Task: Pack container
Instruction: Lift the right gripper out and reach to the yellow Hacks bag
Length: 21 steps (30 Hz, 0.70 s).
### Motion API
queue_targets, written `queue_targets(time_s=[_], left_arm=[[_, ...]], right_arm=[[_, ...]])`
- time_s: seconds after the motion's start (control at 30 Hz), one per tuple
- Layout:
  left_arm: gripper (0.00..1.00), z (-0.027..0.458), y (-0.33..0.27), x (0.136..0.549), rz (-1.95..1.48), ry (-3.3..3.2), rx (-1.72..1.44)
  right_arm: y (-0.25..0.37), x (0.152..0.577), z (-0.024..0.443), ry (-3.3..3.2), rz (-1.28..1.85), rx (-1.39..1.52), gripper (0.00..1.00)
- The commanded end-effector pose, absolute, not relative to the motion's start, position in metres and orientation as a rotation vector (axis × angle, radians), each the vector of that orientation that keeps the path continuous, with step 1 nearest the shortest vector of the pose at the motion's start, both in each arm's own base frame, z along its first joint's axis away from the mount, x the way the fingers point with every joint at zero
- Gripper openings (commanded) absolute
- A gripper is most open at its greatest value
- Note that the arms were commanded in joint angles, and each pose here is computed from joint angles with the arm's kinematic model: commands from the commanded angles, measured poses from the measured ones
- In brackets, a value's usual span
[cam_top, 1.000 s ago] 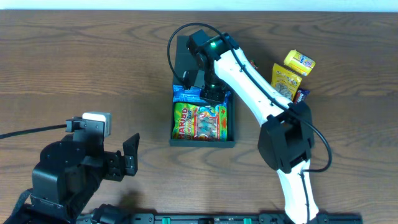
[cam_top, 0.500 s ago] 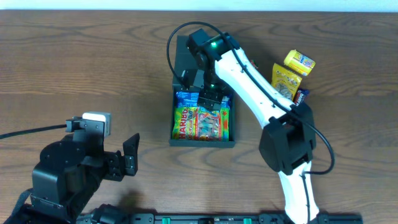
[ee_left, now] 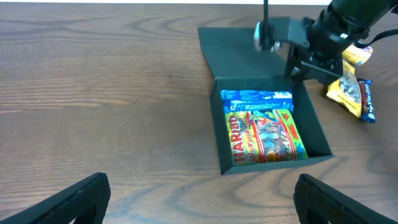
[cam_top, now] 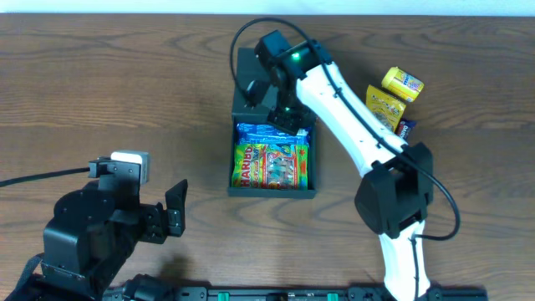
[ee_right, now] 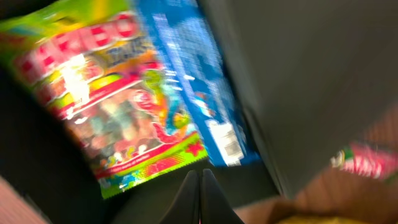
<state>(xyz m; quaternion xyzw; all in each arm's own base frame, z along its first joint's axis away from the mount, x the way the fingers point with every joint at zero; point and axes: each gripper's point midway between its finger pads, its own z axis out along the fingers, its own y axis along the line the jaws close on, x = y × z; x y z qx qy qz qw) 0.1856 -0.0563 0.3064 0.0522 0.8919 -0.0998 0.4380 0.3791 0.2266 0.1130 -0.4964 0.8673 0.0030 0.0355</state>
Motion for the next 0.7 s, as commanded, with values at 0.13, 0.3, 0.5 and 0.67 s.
queue_targets(time_s=[0.13, 0.3, 0.5, 0.67], left_arm=[[0.95, 0.309, -0.054, 0.185, -0.232, 2.209, 0.137], [0.95, 0.309, -0.054, 0.185, -0.232, 2.209, 0.137], [0.95, 0.309, -0.054, 0.184, -0.231, 2.211, 0.138], [0.95, 0.309, -0.054, 0.185, -0.232, 2.208, 0.137]], right_arm=[[0.150, 0.416, 0.124, 2.950, -0.064, -0.726, 0.01], [0.106, 0.433, 0.124, 3.022, 0.119, -0.302, 0.02], [0.044, 0.442, 0.121, 3.031, 0.034, 0.259, 0.58], [0.035, 0.440, 0.113, 3.030, -0.024, 0.359, 0.77]])
